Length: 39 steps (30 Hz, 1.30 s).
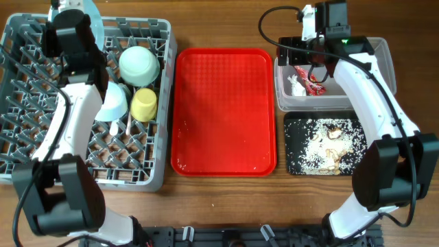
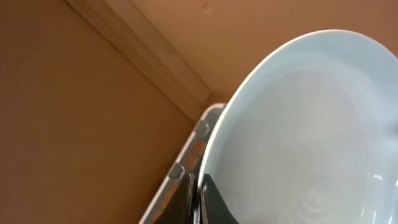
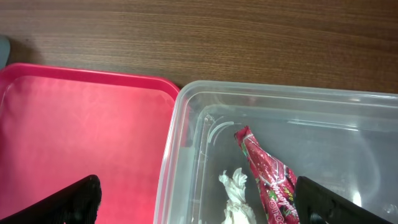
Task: Sort waste into correct bins and load items into the dishwasher rack
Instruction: 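Carry the blue plate to the rack's back edge and stand it upright, then open the left gripper and pull it back over the red tray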
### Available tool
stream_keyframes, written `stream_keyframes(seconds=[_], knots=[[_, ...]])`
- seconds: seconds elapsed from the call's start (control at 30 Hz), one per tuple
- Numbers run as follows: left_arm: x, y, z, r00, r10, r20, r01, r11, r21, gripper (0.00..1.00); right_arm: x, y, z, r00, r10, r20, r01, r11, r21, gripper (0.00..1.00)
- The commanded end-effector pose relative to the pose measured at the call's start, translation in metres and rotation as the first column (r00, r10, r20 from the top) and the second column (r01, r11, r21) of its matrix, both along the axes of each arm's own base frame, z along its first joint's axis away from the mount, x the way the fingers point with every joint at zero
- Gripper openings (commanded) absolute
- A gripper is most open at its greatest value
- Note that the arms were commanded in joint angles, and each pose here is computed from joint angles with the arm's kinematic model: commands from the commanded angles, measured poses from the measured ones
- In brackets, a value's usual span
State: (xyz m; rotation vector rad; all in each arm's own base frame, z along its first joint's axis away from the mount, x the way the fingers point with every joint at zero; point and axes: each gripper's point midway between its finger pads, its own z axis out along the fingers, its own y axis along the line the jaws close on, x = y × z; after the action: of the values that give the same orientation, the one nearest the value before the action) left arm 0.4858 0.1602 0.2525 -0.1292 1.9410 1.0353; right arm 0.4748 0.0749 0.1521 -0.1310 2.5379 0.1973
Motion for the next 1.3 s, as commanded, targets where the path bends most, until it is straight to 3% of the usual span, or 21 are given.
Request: stream_keyframes(seconds=[0.0, 0.23, 0.5, 0.73, 0.9, 1.0, 1.1, 1.17, 1.27], knots=[[0.009, -0.004, -0.037, 0.995, -0.003, -0.099, 0.004, 1.000, 0.010, 0.04, 0.002, 0.000, -0.002, 1.000, -0.007, -0.001, 0.007, 1.000, -0.004, 1.00], [0.014, -0.032, -0.029, 0.997, -0.002, -0.071, 0.005, 0.999, 0.045, 0.06, 0.002, 0.000, -0.002, 1.000, -0.007, -0.001, 0.007, 1.000, -0.004, 1.00], [0.016, -0.102, -0.052, 0.970, -0.135, -0.203, 0.147, 0.988, 0.045, 0.64, 0.002, 0.000, -0.002, 1.000, -0.007, -0.001, 0.007, 1.000, -0.004, 1.00], [0.008, -0.169, -0.036, 0.972, -0.198, -0.126, 0.203, 0.979, 0.026, 0.79, 0.002, 0.000, -0.002, 1.000, -0.007, -0.001, 0.007, 1.000, -0.004, 1.00], [-0.024, -0.238, -0.029, 0.936, -0.345, -0.070, 0.329, 0.929, -0.168, 0.82, 0.002, 0.000, -0.002, 1.000, -0.007, -0.001, 0.007, 1.000, -0.004, 1.00], [-0.050, -0.288, -0.036, 0.857, -0.513, -0.043, 0.453, 0.793, -0.408, 0.82, 0.002, 0.000, -0.002, 1.000, -0.007, -0.001, 0.007, 1.000, -0.004, 1.00], [-0.091, -0.337, -0.033, 0.748, -0.661, 0.052, 0.477, 0.482, -0.735, 0.82, 0.002, 0.000, -0.002, 1.000, -0.007, -0.001, 0.007, 1.000, -0.004, 1.00], [-0.111, -0.349, -0.022, 0.699, -0.707, 0.107, 0.450, 0.319, -0.834, 0.82, 0.002, 0.000, -0.002, 1.000, -0.007, -0.001, 0.007, 1.000, -0.004, 1.00], [-0.122, -0.346, -0.003, 0.662, -0.729, 0.172, 0.456, 0.210, -0.865, 0.91, 0.002, 0.000, -0.002, 1.000, -0.007, -0.001, 0.007, 1.000, -0.004, 1.00]])
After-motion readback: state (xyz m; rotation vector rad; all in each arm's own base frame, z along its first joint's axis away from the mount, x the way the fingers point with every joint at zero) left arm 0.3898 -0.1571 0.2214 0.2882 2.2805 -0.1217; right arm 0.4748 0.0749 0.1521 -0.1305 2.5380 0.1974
